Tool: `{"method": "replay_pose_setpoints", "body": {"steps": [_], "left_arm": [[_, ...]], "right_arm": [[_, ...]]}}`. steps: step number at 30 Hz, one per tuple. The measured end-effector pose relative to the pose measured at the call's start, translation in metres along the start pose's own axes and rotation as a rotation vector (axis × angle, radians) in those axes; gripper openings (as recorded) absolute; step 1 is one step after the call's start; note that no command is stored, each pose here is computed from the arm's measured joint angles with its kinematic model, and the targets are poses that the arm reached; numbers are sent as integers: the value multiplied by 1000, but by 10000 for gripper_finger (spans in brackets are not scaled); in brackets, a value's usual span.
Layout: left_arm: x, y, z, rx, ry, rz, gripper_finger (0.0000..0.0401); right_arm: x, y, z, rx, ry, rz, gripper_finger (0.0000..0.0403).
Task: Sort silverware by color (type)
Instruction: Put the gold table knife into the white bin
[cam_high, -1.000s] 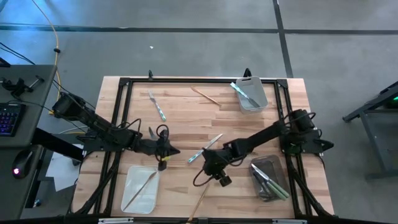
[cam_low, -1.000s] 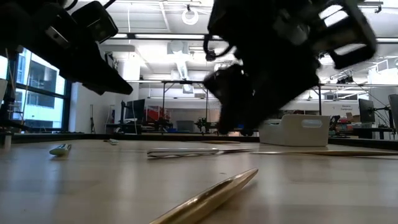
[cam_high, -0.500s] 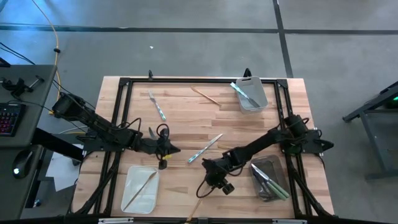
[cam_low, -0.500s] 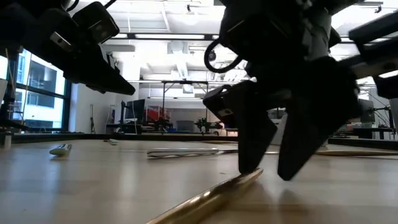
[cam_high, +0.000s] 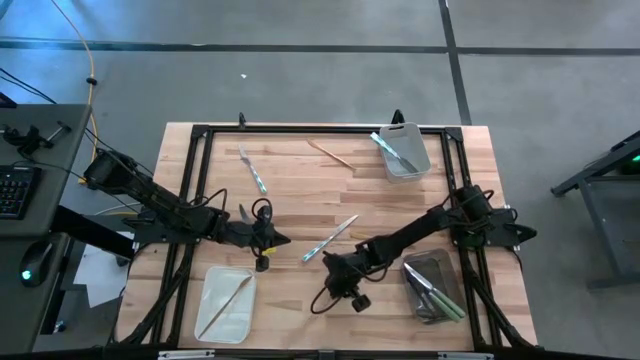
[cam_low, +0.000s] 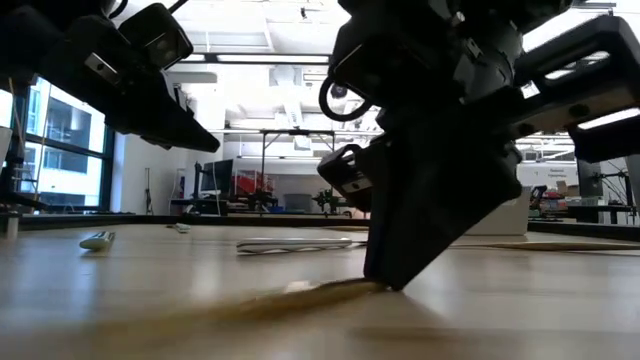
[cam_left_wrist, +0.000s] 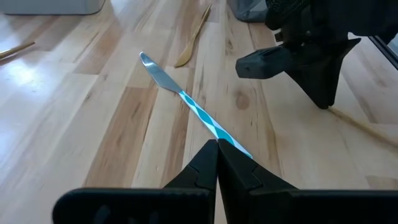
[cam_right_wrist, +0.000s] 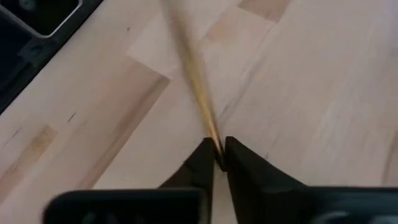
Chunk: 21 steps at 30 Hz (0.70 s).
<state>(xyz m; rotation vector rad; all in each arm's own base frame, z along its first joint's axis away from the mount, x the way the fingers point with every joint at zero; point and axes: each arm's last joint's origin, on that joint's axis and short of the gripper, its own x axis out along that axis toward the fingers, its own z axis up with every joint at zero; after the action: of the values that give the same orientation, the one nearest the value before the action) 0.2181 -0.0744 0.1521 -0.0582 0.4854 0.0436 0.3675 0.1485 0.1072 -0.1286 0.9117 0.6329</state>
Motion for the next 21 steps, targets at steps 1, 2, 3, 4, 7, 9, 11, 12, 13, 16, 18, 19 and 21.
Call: {"method": "replay_pose_setpoints", "body": {"steps": [1,2,3,4,7,9,11,12,13,16,18,19,21], "left_arm": [[0,0,0,0,0,1,0],[0,0,0,0,0,1,0],[0,0,0,0,0,1,0],[0,0,0,0,0,1,0],[0,0,0,0,0,1,0],[0,0,0,-1,0,0,0],[0,0,0,-11,-2,-10,0],[0,-1,1,-15,-4,-20,0],[0,-1,1,-23,-5,-33,0],[0,-3,4,-44,-3,-65,0],[2,-6,8,-47,-8,-88,0],[3,-8,10,-45,-6,-103,0],[6,-13,12,-31,2,-128,0]], "right_arm": [[0,0,0,15,5,-9,8],[0,0,-1,32,9,-19,7],[0,-1,-1,51,13,-31,9],[-1,-2,-1,76,17,-38,11],[-2,-7,-4,164,31,-51,5],[-3,-9,-5,199,37,-66,3],[-3,-12,-6,231,46,-91,4],[-4,-14,-7,248,51,-103,4],[-4,-15,-8,265,56,-113,3],[-6,-19,-10,308,67,-142,2],[-6,-20,-10,329,66,-163,2],[-6,-20,-10,333,65,-176,2],[-6,-20,-10,330,62,-200,1]]}}
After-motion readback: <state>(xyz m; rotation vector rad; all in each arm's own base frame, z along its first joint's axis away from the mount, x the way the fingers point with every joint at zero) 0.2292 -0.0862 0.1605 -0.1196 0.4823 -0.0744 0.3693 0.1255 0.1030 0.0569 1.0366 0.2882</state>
